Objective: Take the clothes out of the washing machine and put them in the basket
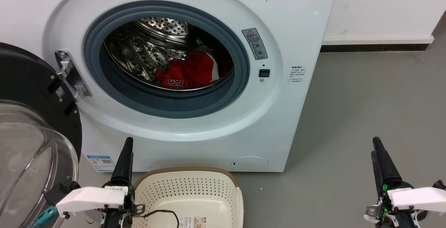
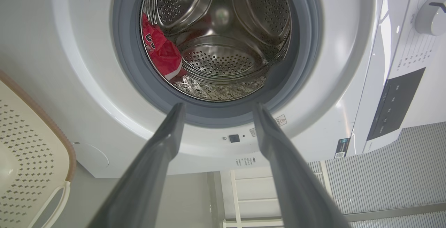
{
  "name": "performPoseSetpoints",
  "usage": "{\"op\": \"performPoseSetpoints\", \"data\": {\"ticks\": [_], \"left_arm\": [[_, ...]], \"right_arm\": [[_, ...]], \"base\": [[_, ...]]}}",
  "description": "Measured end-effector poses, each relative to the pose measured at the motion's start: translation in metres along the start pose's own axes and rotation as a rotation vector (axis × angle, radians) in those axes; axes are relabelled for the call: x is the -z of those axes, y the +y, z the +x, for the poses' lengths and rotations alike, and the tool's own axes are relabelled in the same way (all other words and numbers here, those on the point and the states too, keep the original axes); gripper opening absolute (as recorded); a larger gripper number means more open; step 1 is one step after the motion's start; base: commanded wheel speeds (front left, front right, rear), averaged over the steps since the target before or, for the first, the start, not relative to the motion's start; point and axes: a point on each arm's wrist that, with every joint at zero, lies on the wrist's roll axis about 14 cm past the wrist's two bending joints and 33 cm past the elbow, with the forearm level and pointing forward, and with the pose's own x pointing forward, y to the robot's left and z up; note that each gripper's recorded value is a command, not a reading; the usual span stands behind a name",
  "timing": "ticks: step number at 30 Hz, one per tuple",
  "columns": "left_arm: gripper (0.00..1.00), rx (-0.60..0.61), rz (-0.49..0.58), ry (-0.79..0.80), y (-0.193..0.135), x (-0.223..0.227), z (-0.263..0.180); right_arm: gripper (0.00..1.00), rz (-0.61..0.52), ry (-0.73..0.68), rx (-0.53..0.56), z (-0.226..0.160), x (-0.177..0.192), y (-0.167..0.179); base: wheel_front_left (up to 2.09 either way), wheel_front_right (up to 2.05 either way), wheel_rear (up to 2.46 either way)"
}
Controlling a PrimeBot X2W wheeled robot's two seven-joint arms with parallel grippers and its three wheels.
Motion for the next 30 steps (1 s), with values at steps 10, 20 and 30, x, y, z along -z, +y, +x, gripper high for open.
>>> {"op": "performPoseSetpoints", "data": {"ticks": [10,20,30], "left_arm": [[1.00,0.059,0.262,-0.014,-0.019,-0.001,0.004],[1.00,0.092,0.529,-0.008,-0.027,0.002,0.006],[1.00,0.114,0.680,-0.015,-0.031,0.004,0.007]], "right_arm": [[1.00,-0.313,-0.022,-0.043,-0.001,-0.004,0.014],[1.00,-0.530,0.003,-0.044,-0.008,0.003,0.011],[1.00,-0.689,0.019,-0.054,-0.012,0.006,0.013]], "base": [[0.00,0.00,0.00],[0.00,0.00,0.00],[0.00,0.00,0.00]]}}
